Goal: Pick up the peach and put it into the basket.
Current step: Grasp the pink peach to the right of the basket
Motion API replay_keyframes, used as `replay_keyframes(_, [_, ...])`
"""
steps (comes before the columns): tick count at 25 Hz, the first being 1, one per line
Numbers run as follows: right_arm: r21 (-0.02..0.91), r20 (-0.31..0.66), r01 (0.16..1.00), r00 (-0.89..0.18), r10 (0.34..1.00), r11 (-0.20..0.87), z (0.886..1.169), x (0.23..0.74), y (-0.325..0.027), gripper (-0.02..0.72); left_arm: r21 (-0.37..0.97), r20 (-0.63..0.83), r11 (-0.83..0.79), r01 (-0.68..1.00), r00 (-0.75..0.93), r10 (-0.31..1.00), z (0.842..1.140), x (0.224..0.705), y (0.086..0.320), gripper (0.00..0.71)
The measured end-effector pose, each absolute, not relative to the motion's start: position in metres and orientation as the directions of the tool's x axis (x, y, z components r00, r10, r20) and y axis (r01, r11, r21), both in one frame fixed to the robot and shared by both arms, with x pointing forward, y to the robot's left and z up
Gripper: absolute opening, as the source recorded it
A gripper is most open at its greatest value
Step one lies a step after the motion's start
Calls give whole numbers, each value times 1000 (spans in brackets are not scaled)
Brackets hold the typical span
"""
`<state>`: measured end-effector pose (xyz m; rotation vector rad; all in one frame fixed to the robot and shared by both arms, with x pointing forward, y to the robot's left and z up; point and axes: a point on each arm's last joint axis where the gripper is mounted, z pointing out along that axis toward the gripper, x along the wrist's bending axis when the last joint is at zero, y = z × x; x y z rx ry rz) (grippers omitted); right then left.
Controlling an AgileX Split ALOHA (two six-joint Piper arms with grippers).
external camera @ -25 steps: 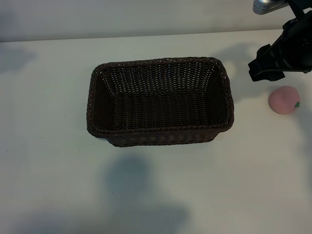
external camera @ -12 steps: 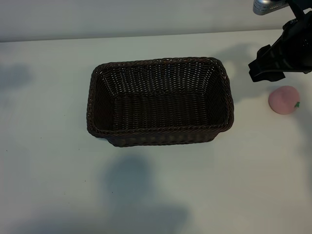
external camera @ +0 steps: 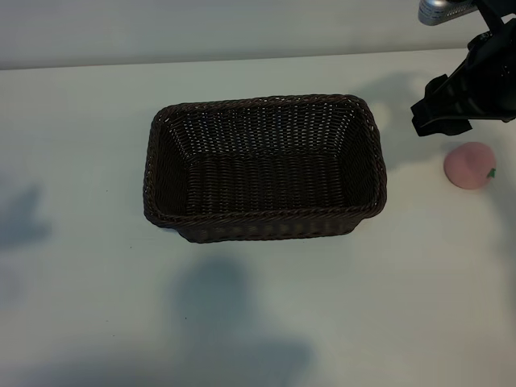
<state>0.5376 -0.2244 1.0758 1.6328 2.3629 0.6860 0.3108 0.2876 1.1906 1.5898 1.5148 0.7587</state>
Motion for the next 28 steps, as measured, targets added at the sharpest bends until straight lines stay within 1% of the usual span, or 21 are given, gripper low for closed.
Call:
replay_keyframes(4, [472,105,833,-376,921,287,1076,538,-224,581,870,-96,35,492,100,990,1165,290,284,584])
replay_keyframes(9, [472,105,833,-376,921,287,1076,538,-224,581,865,-79,6,501,123,989,1131,279,283,584])
replay_keyframes(11, [472,104,833,-376,921,288,1076,538,-224,581,852,-55,-28,524,143,988,1117,276,285,584])
replay_keyframes(14, [472,104,833,-376,921,288,1076,538,-224,581,825,-22,-36,564,95,995,1101,268,291,584])
replay_keyframes(18, [473,103,833,-376,921,287,1076,538,-224,581,819,-7,-11,573,29,1000,1088,252,297,584])
replay_keyframes(23, [473,103,833,-376,921,287,1076,538,-224,581,832,-10,-4,554,23,1000,1074,241,296,584])
replay_keyframes(28, [475,103,832,-376,921,286,1076,538,-224,581,798,-23,7,603,20,1000,1060,238,296,584])
